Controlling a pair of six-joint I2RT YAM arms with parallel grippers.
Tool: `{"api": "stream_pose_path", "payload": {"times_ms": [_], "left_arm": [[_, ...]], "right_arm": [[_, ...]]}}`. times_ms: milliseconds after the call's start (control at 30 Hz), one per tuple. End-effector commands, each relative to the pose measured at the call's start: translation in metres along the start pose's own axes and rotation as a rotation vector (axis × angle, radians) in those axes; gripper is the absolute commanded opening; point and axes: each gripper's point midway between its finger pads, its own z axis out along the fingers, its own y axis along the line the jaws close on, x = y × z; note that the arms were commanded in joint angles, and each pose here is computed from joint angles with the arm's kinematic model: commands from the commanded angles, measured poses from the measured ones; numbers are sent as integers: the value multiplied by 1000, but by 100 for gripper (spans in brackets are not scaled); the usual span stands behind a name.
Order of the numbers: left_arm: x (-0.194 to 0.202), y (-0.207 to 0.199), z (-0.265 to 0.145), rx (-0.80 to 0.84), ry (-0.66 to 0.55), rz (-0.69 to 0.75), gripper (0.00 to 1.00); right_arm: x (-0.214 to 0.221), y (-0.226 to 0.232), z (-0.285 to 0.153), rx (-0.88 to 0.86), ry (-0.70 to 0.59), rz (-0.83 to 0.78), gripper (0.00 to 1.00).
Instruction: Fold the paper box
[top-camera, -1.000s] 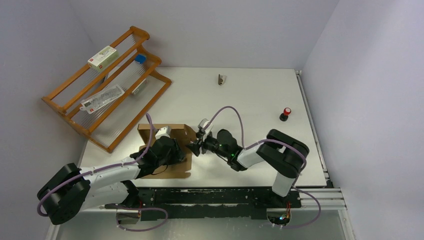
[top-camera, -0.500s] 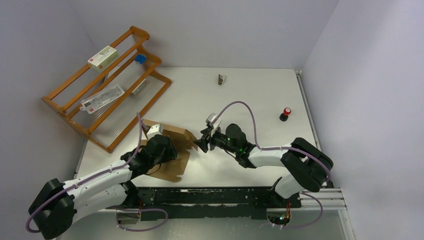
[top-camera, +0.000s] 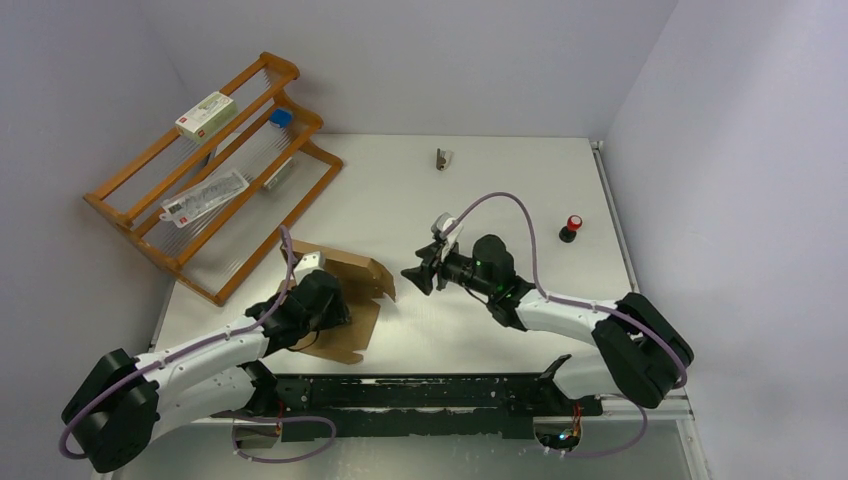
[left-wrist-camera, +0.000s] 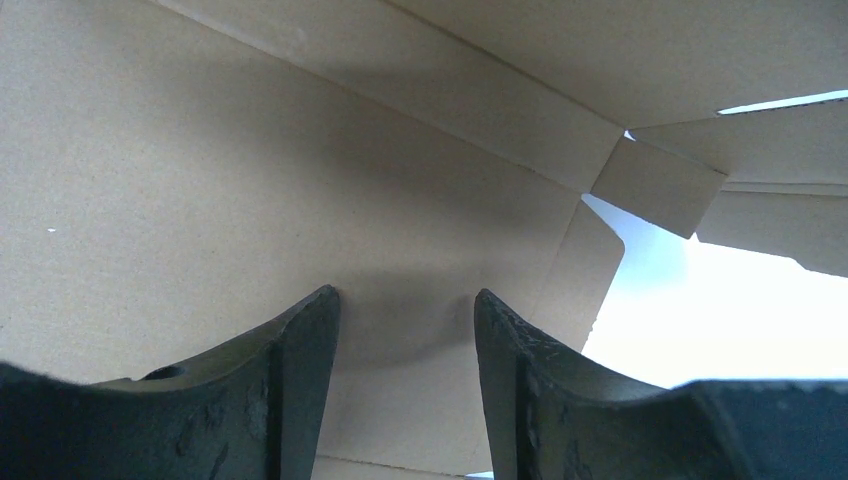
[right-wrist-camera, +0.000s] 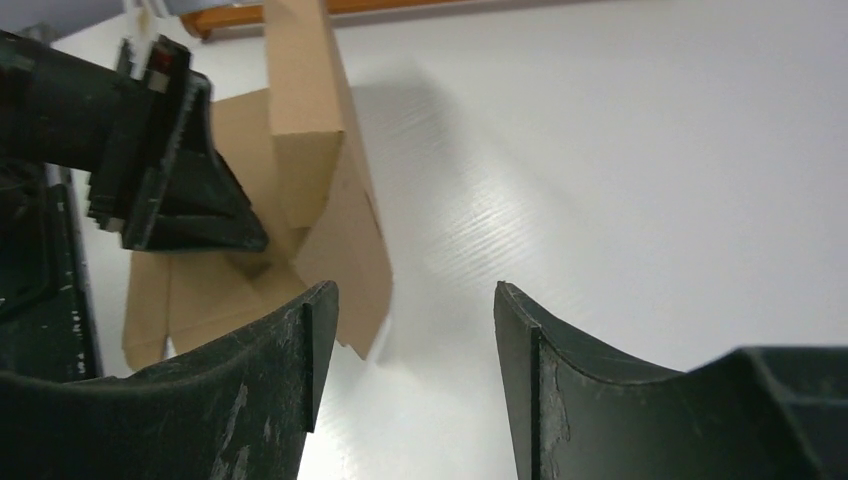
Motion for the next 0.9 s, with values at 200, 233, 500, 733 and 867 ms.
{"api": "stream_pose_path", "payload": {"times_ms": [200, 233, 500, 733, 867], "left_arm": [[6, -3, 5, 20, 30, 20, 56], [7, -3, 5, 23, 35, 20, 56], [9, -8, 6, 42, 55, 28, 55], [12, -7, 8, 38, 66, 41, 54], [11, -6, 8, 33, 59, 39, 54]], "right_arm": [[35, -21, 23, 31, 106, -19, 60], [38, -19, 25, 20, 111, -19, 60], [52, 4, 38, -91, 124, -24, 62], [50, 7, 47, -123, 115, -52, 62], [46, -12, 35, -40, 120, -89, 63]]}}
